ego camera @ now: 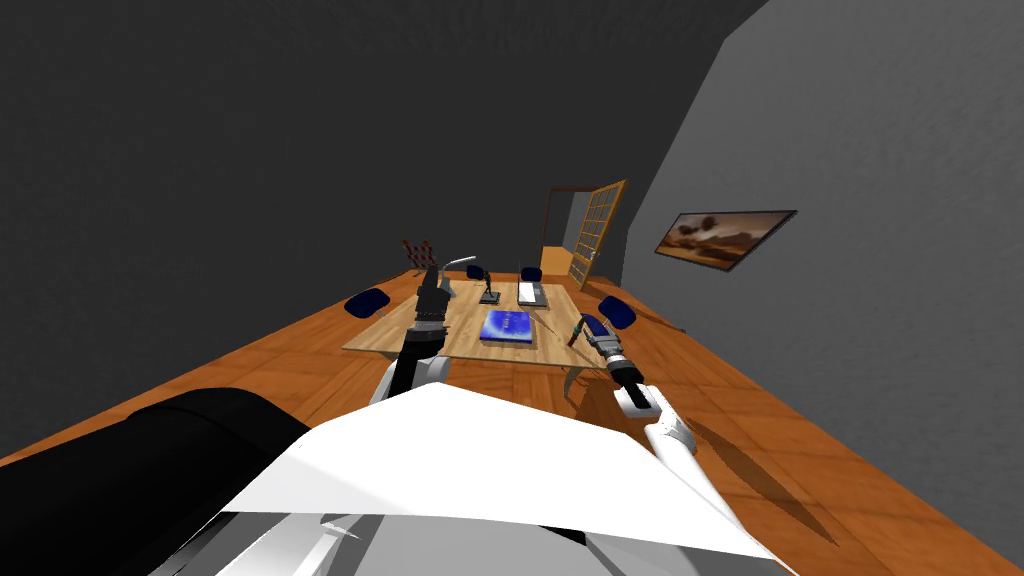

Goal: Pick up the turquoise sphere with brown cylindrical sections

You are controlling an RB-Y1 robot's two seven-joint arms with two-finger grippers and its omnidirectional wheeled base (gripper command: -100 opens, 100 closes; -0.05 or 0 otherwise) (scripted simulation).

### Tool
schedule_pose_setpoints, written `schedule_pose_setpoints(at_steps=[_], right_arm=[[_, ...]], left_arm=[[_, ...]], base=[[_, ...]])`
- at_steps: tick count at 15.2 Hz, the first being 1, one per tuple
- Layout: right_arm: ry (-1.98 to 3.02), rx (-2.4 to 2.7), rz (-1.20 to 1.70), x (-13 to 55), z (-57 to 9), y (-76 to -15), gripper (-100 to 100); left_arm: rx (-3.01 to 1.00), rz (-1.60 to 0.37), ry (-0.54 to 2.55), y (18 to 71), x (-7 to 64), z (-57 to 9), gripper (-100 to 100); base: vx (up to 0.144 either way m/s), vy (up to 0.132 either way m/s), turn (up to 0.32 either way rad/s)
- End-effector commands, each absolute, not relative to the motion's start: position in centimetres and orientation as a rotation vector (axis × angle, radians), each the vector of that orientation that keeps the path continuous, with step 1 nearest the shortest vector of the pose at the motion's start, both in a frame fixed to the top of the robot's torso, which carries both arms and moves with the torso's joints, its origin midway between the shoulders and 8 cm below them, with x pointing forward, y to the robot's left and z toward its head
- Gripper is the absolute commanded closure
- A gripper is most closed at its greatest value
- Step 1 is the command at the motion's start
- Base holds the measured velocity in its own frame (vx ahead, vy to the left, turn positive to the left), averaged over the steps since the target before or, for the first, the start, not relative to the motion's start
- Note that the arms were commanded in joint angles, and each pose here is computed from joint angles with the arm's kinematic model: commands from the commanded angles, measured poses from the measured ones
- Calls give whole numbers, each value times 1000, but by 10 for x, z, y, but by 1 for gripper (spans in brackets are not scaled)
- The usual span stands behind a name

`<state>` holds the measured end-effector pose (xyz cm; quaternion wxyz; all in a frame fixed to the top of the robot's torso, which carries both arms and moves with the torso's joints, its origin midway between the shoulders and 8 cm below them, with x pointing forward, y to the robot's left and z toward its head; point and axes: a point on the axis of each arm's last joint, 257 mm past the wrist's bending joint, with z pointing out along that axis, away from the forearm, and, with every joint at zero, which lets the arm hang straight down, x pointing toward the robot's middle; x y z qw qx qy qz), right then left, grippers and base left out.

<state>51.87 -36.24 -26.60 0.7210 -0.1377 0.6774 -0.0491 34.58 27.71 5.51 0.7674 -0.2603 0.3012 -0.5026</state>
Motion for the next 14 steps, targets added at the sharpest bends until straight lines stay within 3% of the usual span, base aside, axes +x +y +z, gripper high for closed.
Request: schedule_pose_setpoints(at_steps=[1, 10, 14], right_arm=[[1512, -313, -126, 520, -274, -366, -100], [1616, -439, -287, 530, -324, -382, -100], [1638, -468, -316, 531, -335, -383, -100]], left_arm=[[-565, -1091, 654, 277, 346, 55, 0], [-565, -1091, 654, 277, 346, 55, 0], [-565, -1091, 654, 277, 346, 55, 0]], base=[[21, 59, -3], [29, 71, -10], [8, 22, 2]])
